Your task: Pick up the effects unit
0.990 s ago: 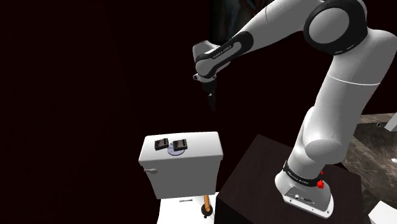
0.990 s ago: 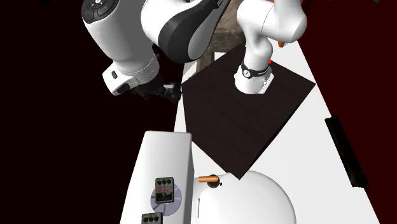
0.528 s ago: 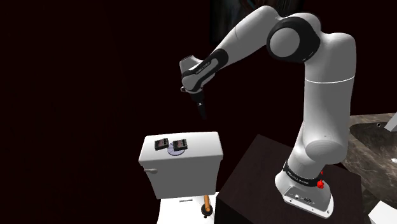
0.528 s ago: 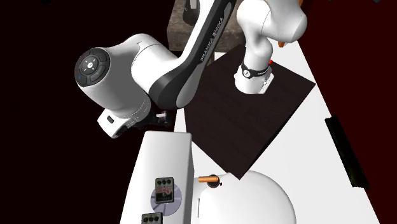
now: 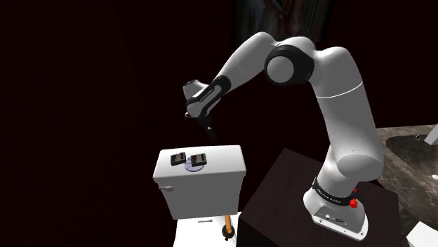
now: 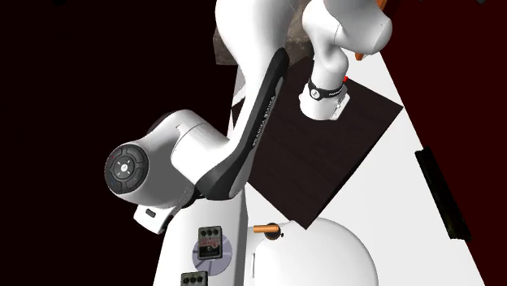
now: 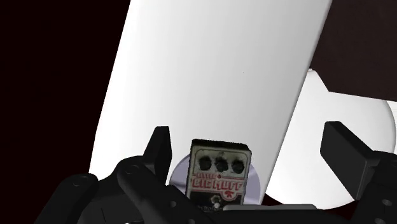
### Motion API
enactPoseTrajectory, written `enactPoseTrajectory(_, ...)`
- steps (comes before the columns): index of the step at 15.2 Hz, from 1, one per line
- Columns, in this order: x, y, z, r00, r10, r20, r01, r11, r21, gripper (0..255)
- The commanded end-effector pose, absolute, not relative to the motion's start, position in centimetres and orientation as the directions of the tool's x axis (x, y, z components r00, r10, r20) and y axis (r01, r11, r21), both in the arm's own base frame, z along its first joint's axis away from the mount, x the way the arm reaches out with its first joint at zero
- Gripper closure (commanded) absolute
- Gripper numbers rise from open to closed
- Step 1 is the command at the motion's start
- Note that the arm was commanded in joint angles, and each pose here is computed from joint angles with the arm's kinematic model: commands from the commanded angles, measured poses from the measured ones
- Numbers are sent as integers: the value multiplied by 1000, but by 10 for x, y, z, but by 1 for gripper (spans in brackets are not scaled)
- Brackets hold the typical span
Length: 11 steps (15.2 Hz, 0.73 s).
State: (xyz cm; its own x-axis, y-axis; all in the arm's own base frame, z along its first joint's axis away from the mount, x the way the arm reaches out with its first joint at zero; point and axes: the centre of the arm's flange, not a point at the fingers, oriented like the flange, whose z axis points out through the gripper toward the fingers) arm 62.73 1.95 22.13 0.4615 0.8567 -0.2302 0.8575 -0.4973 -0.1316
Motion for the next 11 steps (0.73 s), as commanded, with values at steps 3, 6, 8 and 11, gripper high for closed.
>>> enactPoseTrajectory(3,650,50,183,343,912,-223,912,-381,-155,0)
enactPoseTrajectory(6,663,75,154,252,943,-216,941,-291,-171,0)
enactPoseTrajectory(8,666,81,142,231,949,-214,947,-270,-174,0)
enactPoseTrajectory(11,666,81,126,231,949,-214,947,-270,-174,0)
